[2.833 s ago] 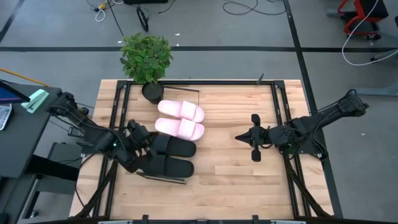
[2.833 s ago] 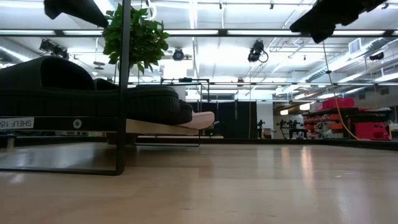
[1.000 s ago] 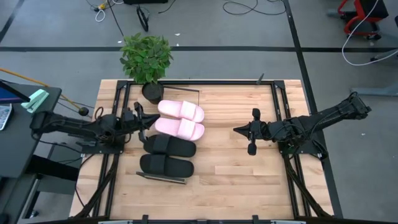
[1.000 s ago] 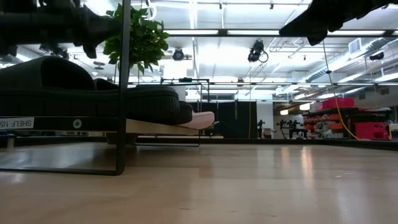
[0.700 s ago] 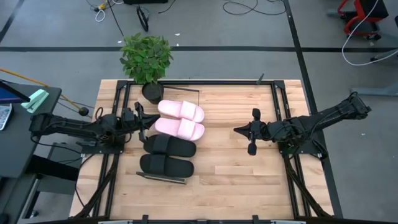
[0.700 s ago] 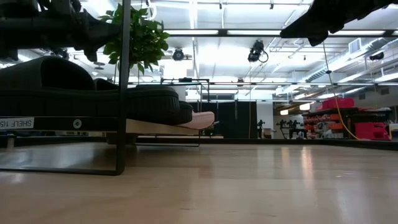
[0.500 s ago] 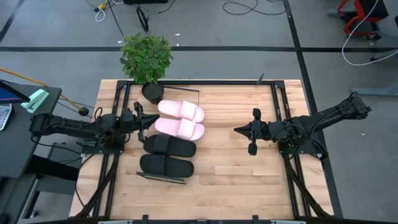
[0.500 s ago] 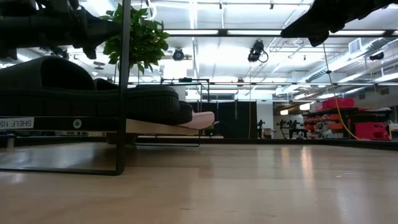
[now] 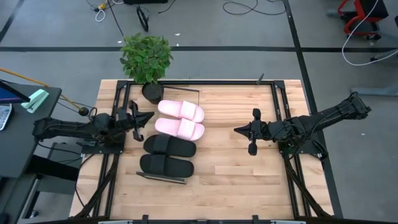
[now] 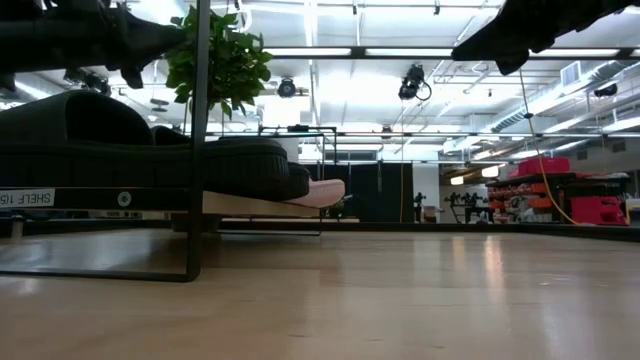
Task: Pick and place slides into the shelf
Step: Return to Home Position
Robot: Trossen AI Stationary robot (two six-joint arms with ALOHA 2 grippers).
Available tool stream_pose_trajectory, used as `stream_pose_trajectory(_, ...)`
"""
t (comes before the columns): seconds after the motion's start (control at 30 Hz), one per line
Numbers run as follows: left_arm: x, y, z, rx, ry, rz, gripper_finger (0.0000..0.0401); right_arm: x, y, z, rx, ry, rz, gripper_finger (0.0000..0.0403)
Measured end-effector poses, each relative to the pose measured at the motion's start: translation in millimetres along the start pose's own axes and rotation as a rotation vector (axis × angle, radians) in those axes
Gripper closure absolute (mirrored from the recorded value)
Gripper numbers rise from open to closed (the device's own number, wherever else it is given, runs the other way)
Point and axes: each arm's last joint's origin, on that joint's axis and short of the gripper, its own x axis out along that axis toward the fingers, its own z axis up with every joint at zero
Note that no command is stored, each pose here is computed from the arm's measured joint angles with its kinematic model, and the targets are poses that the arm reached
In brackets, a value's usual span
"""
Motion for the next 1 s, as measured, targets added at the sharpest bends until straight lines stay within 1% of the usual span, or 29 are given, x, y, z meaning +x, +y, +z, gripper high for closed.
stream_pose_trajectory(0.17, -5, 2, 4, 0.001, -0.018, 0.001, 0.0400, 0, 0, -1, -0.004, 0.009, 0.002, 0.0403)
stream_pose_trajectory(0.53, -12, 5, 4, 0.012, 0.000, 0.012, 0.0400, 0, 0, -1, 0.004, 0.008, 0.002, 0.0403)
stream_pose_trajectory(0.67, -14, 5, 3, 0.039, 0.015, 0.010, 0.0400, 0, 0, -1, 0.006, 0.008, 0.002, 0.0403)
stream_pose_trajectory(0.9, -16, 3, 3, 0.038, 0.009, -0.079, 0.0400, 0, 0, -1, 0.020, 0.009, 0.006, 0.0403)
stream_pose_trajectory(1.0, -17, 3, 3, 0.024, 0.013, -0.098, 0.0399, 0, 0, -1, 0.020, 0.009, 0.006, 0.0403)
